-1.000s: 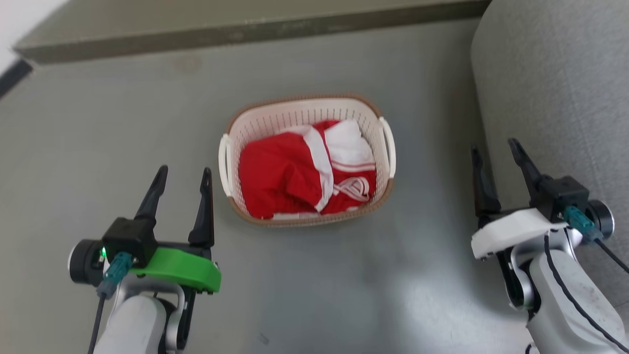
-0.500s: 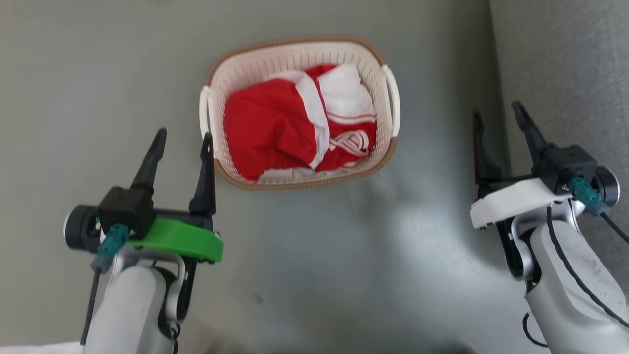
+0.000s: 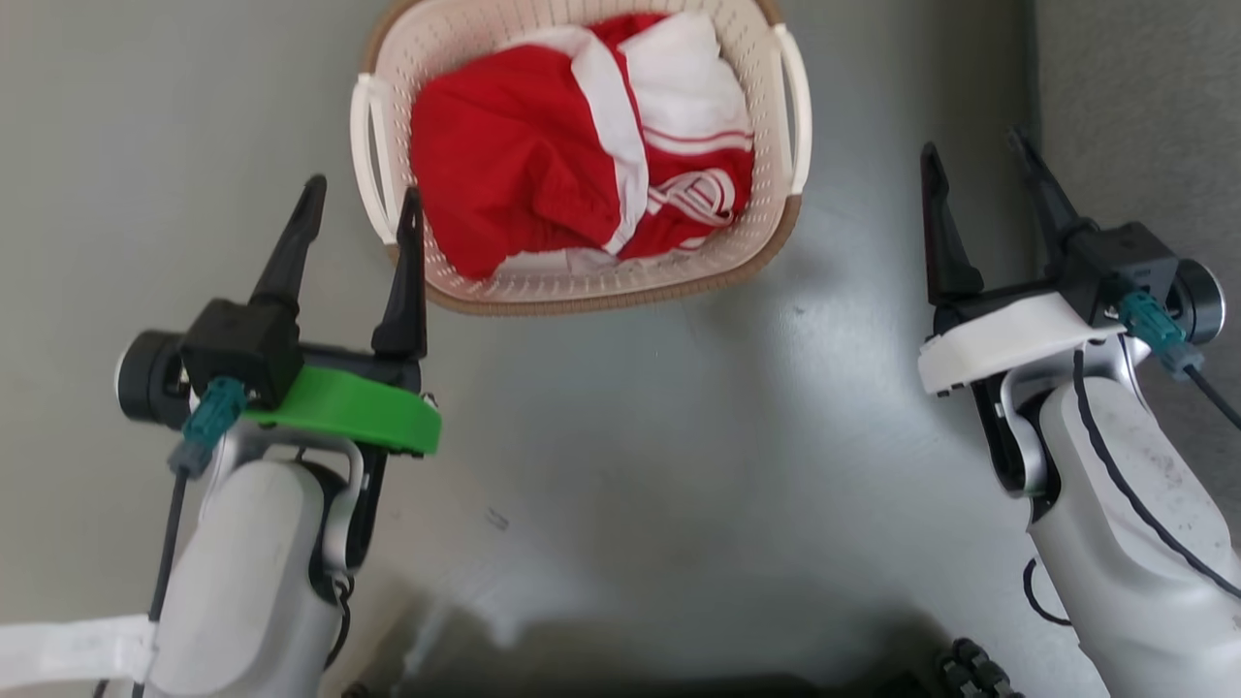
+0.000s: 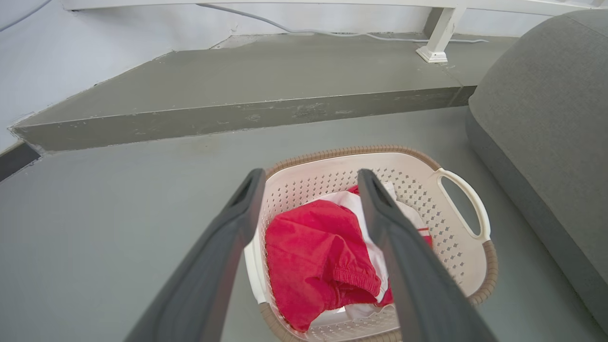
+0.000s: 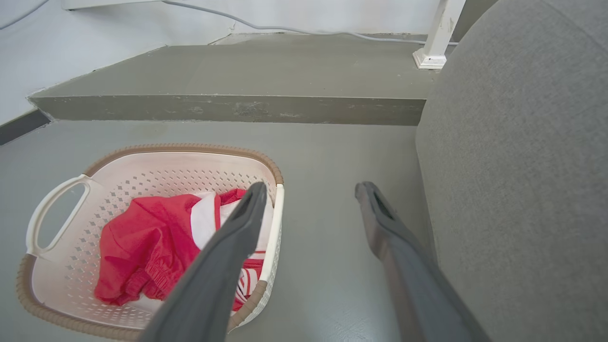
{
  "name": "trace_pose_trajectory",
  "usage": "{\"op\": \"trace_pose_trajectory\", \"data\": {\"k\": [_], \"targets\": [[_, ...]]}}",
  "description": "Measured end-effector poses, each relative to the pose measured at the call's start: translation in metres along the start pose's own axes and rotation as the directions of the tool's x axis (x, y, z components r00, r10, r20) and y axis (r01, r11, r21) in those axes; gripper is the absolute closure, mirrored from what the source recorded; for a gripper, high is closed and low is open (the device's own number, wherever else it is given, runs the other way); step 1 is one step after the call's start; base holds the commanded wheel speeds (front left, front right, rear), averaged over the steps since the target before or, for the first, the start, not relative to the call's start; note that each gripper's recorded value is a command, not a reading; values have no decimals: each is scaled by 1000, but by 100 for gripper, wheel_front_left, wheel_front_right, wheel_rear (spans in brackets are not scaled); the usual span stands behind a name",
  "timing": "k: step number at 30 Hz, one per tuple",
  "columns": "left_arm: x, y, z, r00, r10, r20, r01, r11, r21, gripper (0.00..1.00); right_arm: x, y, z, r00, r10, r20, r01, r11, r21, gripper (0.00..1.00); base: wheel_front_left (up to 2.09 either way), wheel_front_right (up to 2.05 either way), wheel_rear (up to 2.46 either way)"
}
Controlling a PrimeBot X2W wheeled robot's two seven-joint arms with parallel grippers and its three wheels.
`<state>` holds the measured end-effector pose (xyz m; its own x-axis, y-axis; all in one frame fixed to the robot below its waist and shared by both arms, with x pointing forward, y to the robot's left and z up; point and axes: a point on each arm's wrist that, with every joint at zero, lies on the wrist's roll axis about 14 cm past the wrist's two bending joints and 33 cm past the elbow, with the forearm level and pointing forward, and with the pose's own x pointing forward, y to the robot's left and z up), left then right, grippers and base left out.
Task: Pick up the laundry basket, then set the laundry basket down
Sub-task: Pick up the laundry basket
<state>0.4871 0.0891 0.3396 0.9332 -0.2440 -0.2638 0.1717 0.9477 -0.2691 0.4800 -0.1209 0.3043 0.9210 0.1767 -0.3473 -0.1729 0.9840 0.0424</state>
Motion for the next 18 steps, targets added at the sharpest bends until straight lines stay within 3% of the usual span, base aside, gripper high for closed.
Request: {"op": "trace_pose_trajectory", "data": {"k": [18], "targets": [[34, 24, -74, 983, 2, -186, -5, 1000, -18, 0, 41, 21, -46, 994, 53, -94, -47, 997, 62, 0, 0, 0, 0]]}}
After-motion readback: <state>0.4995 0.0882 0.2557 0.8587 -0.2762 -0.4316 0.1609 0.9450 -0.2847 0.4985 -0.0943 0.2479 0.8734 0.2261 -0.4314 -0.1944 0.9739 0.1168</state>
